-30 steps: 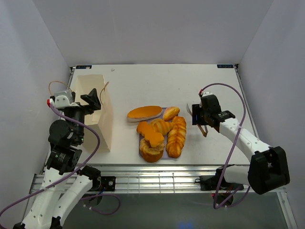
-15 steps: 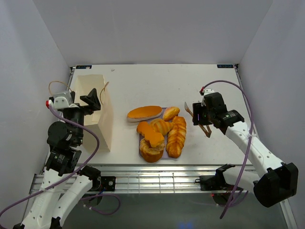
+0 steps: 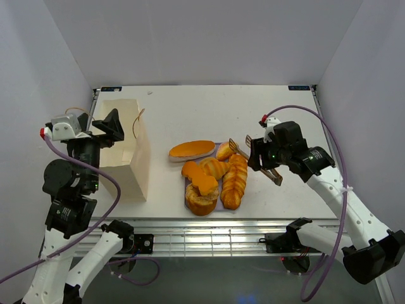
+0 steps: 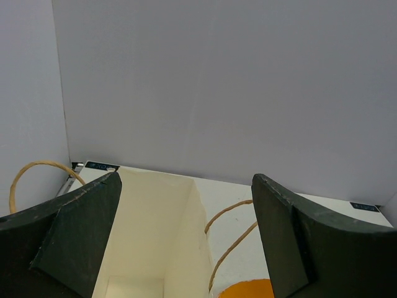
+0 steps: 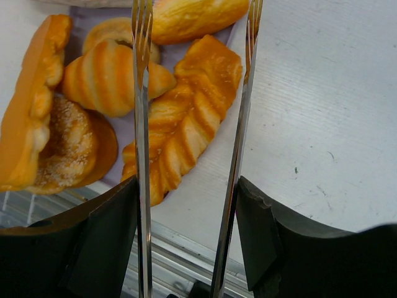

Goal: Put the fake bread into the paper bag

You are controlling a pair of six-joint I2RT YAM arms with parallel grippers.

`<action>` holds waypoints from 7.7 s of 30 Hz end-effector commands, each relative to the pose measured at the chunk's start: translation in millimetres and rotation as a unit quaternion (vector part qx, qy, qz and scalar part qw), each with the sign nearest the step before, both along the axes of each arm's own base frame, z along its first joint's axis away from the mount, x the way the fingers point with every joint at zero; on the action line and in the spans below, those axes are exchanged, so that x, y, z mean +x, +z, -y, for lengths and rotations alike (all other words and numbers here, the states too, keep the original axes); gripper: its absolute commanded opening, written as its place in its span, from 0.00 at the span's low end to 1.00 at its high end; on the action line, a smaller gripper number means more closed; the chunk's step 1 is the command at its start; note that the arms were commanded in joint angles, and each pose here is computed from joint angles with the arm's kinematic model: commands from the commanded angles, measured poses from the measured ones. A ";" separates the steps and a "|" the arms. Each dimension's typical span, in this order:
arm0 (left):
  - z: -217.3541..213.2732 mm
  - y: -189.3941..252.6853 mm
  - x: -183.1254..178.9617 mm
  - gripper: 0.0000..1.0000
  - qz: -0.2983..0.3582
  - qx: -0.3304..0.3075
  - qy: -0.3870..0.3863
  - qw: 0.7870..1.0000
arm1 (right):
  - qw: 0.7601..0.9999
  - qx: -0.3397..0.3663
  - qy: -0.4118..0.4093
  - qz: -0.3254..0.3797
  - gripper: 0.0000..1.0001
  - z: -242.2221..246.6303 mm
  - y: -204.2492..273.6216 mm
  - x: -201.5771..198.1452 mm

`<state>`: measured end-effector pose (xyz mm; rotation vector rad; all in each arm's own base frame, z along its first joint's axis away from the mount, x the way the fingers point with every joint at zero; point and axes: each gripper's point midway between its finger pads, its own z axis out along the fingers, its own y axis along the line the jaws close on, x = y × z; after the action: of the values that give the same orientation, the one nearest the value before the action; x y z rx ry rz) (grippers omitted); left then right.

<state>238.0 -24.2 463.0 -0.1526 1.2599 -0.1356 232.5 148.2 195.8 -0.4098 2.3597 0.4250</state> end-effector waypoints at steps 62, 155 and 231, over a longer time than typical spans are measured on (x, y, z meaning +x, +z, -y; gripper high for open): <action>-72.6 -86.3 -70.1 0.96 -0.072 -0.033 0.130 0.988 | 0.968 0.122 0.192 -0.105 0.34 -87.9 47.3 -118.5; -51.9 -116.2 -77.5 0.94 -0.053 -0.046 0.057 0.996 | 0.889 0.270 0.336 0.156 0.48 -228.7 294.4 -71.5; -39.6 -144.0 -15.6 0.20 -0.264 0.007 0.124 0.956 | 0.965 0.147 0.137 0.169 0.49 -119.6 154.1 -32.0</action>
<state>218.7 18.0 315.0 -0.3464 1.7845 0.1594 193.4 270.4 336.9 -0.6677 1.9425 0.7465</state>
